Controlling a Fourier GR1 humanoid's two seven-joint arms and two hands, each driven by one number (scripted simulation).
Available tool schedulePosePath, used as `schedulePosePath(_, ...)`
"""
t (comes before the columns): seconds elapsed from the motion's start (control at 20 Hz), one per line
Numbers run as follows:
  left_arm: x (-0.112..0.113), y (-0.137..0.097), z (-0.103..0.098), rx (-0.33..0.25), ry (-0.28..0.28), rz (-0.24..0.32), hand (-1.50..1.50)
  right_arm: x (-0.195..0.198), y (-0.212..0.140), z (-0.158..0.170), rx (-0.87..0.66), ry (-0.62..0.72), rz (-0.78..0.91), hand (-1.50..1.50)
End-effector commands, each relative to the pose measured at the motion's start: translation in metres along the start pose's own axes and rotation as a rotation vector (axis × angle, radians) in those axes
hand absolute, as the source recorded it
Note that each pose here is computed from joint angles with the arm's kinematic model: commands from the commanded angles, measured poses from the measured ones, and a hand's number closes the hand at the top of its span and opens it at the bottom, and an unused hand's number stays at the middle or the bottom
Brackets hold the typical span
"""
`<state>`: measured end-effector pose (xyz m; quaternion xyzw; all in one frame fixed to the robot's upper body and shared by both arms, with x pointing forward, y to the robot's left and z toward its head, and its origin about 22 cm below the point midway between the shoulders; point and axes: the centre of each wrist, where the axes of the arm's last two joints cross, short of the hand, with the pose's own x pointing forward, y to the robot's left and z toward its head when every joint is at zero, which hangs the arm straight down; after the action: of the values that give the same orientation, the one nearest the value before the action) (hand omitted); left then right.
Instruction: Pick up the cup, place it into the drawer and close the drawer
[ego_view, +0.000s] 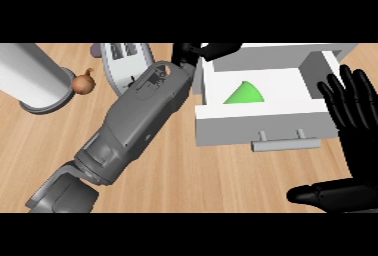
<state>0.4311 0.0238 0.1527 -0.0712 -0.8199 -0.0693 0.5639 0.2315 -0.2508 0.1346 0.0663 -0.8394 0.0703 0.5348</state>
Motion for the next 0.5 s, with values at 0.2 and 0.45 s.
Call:
schedulePosePath(0.2, -0.014, -0.004, 0.002, -0.028, 0.027, -0.113, 1.50, 0.006, 0.003, -0.007, 0.040, -0.001, -0.004, -1.50)
schedulePosePath(0.45, -0.030, -0.002, 0.011, -0.047, 0.054, -0.202, 1.50, 0.000, 0.009, -0.020, 0.042, -0.005, -0.037, -1.50)
